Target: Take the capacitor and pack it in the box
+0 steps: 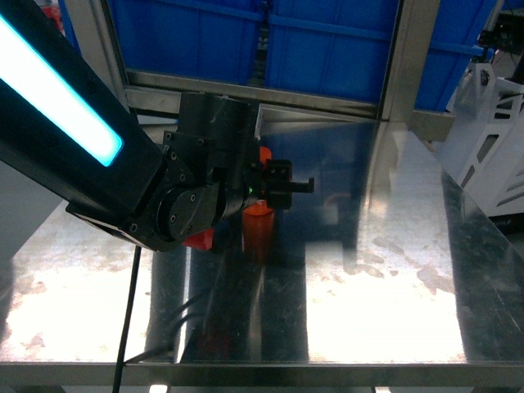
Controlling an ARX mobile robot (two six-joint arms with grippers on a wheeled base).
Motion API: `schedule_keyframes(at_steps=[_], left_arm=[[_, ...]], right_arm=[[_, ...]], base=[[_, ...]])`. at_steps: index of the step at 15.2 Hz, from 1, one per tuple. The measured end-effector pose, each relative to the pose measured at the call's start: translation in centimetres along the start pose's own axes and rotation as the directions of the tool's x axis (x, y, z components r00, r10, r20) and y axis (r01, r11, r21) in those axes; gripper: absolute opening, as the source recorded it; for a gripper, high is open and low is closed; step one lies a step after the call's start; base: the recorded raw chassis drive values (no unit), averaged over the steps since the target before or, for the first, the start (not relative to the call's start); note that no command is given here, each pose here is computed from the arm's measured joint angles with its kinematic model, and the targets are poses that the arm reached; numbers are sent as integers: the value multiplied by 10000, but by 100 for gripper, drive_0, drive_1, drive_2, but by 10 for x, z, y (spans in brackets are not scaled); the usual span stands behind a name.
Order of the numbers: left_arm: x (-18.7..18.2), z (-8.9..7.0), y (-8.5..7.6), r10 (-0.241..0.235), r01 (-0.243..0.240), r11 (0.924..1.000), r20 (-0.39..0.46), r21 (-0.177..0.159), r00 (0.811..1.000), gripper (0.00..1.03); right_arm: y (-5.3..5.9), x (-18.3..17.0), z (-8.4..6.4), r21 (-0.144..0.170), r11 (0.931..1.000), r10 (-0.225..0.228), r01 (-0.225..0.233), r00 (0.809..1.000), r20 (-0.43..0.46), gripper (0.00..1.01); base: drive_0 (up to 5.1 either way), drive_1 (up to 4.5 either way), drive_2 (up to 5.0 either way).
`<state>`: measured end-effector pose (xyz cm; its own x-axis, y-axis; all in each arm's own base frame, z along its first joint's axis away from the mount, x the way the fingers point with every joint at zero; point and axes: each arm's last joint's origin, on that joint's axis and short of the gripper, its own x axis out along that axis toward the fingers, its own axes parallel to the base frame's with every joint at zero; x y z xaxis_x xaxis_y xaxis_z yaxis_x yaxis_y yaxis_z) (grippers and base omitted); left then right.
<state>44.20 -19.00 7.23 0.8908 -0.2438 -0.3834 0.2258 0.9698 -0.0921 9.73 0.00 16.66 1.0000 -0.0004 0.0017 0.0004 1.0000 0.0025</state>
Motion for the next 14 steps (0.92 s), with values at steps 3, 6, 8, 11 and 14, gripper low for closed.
schedule_keyframes(at_steps=[3,6,8,11,14], left_arm=[[-20,1,6,-174,174,9998,7,-41,9998,44],[-122,56,30,442,-471,9989,3126,18,9489,44],[-205,63,52,1163,-1081,9931,4852,-448,8666,44],[-299,13,64,1073,-1101,9938,3866,-150,9160,44],[-352,36,60,340,-401,9992,5817,-25,8127,44]], right_arm=[[0,0,0,0,10000,0,0,10000,0,98],[0,0,0,0,10000,-4,4,10000,0,98],[0,0,0,0,10000,0,0,10000,0,98],[0,0,0,0,10000,-4,4,10000,0,98],[0,0,0,0,10000,-4,4,10000,-4,98]], base=[[0,0,0],[0,0,0],[0,0,0],[0,0,0],[0,0,0]])
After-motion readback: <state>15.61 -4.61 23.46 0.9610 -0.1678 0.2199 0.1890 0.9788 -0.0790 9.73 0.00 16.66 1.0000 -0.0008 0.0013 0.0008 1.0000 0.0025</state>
